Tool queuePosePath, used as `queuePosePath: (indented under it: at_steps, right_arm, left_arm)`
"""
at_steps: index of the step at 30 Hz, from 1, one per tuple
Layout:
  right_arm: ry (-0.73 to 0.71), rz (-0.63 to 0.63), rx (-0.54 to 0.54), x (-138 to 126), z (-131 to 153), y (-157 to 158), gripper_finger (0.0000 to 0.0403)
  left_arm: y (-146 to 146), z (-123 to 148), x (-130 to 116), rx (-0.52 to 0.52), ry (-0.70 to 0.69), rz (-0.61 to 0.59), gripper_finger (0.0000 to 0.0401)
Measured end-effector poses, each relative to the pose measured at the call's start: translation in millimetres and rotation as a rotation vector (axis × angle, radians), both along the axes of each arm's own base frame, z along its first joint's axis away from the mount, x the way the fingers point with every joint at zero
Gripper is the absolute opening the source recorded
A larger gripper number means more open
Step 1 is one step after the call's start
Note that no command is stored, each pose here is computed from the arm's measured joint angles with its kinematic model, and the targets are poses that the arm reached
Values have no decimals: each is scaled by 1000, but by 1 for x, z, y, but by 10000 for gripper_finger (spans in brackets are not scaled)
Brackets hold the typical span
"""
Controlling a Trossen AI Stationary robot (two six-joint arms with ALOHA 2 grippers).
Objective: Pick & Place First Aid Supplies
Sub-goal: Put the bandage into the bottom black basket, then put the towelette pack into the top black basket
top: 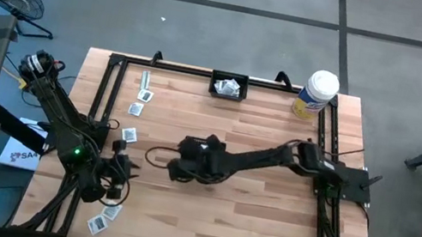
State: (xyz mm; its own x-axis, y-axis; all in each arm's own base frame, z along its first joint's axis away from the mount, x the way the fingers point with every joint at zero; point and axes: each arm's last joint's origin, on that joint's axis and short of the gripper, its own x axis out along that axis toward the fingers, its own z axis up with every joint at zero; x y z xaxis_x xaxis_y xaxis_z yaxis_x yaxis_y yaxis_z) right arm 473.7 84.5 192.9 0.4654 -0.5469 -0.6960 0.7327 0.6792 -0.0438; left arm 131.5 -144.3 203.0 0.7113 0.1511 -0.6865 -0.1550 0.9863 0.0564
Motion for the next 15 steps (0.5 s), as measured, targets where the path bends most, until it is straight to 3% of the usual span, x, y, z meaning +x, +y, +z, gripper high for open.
queuePosePath:
  at_steps: [7,15]
  right_arm:
    - [46,4,58,-1,-4,-8,23]
    - [27,-23,82,-3,-1,-4,80]
  left_arm:
    - [-1,-1,-1,-31,25,-1,113]
    - [0,-1,-1,-22,31,0,113]
